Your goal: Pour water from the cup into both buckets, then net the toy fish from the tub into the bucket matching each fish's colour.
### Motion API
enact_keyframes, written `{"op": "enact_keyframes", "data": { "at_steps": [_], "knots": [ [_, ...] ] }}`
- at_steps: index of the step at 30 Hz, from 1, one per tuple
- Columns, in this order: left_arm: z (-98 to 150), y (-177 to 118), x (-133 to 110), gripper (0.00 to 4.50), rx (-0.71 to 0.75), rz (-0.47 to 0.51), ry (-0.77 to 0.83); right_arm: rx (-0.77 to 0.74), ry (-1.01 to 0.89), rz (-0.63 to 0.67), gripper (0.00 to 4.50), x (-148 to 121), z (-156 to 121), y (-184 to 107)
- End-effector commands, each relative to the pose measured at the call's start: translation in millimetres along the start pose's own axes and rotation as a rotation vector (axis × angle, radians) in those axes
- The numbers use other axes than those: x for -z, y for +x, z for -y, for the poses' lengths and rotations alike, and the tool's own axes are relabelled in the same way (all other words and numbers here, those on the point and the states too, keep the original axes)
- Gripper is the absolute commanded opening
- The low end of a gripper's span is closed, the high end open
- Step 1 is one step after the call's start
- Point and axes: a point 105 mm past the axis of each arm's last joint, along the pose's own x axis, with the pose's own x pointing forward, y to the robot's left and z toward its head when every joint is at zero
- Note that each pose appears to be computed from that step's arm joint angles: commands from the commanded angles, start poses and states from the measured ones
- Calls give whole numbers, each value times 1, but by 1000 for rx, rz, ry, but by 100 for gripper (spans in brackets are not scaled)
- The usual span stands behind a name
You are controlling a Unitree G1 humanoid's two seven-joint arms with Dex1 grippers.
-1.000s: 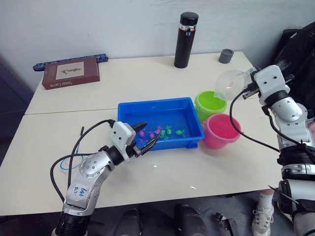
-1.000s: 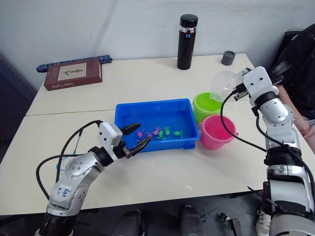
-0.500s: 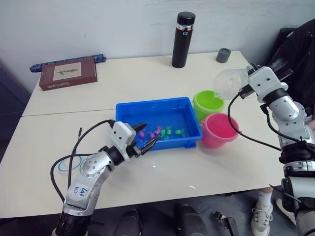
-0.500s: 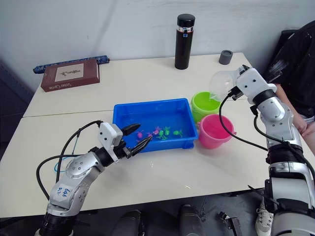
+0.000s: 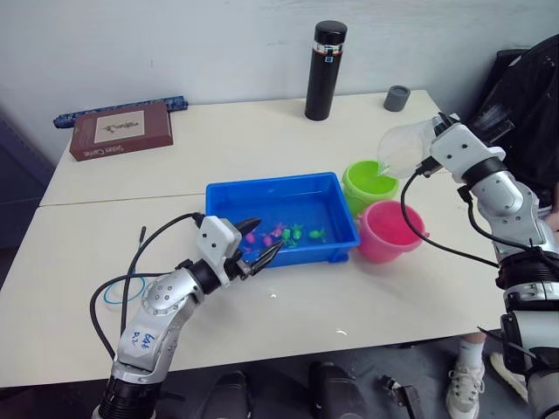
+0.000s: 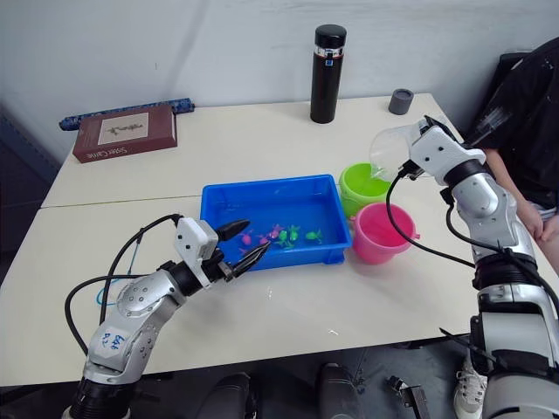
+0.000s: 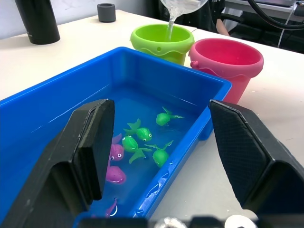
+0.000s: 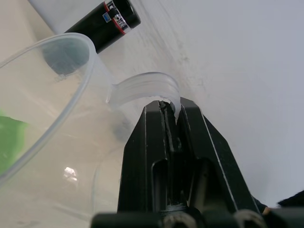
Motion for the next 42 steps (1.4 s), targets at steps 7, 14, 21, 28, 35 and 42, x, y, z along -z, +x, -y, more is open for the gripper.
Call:
{"op": "enact_keyframes", "data": {
  "at_steps": [7, 14, 21, 28, 35, 42],
  "knots": [
    [8, -1, -12, 345, 25, 52, 28, 55, -100, 68, 4, -16, 21, 5],
    [9, -1, -11, 345, 21, 50, 27, 50, -134, 83, 4, -19, 19, 5],
    [9, -2, -10, 345, 19, 50, 27, 47, -167, 95, 4, -21, 18, 6],
    [8, -2, -9, 345, 18, 49, 27, 42, -204, 105, 4, -23, 17, 5],
    [8, -2, -9, 345, 18, 49, 27, 31, -230, 135, 4, -27, 13, 4],
    [8, -2, -9, 345, 19, 49, 25, 40, -202, 125, 4, -25, 13, 4]
  ]
}}
